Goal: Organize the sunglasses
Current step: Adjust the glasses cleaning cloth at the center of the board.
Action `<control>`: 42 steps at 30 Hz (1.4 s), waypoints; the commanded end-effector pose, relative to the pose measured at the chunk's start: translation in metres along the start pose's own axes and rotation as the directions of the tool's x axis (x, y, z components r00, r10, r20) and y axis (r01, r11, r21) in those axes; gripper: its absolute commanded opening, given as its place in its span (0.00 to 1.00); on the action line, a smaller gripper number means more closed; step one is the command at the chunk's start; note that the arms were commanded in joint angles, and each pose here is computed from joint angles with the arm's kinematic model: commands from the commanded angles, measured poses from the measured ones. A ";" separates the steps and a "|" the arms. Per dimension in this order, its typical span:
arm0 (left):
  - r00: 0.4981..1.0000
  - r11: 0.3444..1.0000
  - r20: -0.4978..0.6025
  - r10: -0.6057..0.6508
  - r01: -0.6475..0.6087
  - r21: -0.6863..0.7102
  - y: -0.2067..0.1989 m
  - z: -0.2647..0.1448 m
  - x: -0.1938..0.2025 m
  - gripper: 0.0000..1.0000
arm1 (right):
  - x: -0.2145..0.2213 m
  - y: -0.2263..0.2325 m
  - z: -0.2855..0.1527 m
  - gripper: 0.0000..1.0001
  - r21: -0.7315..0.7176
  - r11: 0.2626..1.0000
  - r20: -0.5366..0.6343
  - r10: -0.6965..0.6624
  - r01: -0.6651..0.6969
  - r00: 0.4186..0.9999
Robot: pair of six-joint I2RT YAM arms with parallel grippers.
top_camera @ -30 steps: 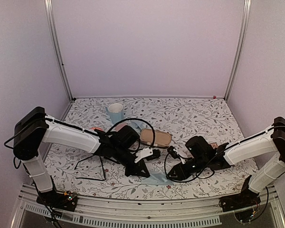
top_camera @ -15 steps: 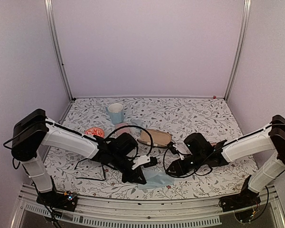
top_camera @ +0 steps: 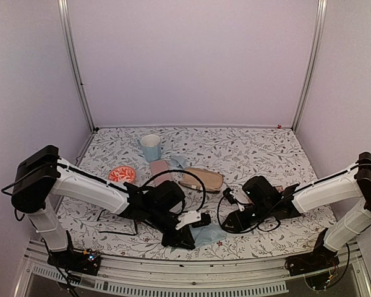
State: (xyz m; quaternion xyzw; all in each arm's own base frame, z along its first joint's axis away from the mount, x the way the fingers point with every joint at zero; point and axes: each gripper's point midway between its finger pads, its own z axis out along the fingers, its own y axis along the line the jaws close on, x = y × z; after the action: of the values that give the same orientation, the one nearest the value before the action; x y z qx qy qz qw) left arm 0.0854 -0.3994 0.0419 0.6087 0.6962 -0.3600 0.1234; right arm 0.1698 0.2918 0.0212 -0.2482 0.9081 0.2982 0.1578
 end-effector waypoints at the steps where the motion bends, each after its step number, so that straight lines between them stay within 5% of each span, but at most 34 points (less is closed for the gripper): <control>1: 0.999 0.999 -0.002 0.032 -0.032 0.009 -0.009 0.000 0.001 0.20 | 0.012 -0.010 0.005 0.34 0.056 0.998 -0.035 0.010 -0.008 0.999; 6: 0.999 0.999 -0.013 0.039 -0.040 -0.022 -0.006 -0.005 0.003 0.39 | 0.019 -0.010 0.011 0.29 0.096 0.995 -0.066 -0.009 0.016 0.998; 18: 0.988 0.986 0.148 -0.033 0.056 -0.156 0.045 -0.042 -0.021 0.56 | 0.029 -0.009 0.014 0.09 0.139 0.989 -0.085 -0.037 0.049 0.996; 27: 0.978 0.960 0.194 -0.081 0.129 -0.249 0.101 -0.049 -0.027 0.53 | 0.015 0.003 0.007 0.00 0.089 0.993 -0.018 -0.072 0.074 0.997; 42: 0.994 0.982 0.105 -0.037 0.055 -0.178 0.110 -0.018 -0.021 0.37 | 0.007 0.006 0.004 0.00 0.058 0.995 0.011 -0.076 0.076 0.997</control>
State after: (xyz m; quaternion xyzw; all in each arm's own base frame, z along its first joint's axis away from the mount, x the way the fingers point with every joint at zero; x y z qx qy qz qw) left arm 0.1989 -0.3996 0.0319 0.5424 0.7458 -0.3229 0.2129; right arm 0.1624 0.2982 0.0151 -0.2724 0.9087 0.2606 0.1791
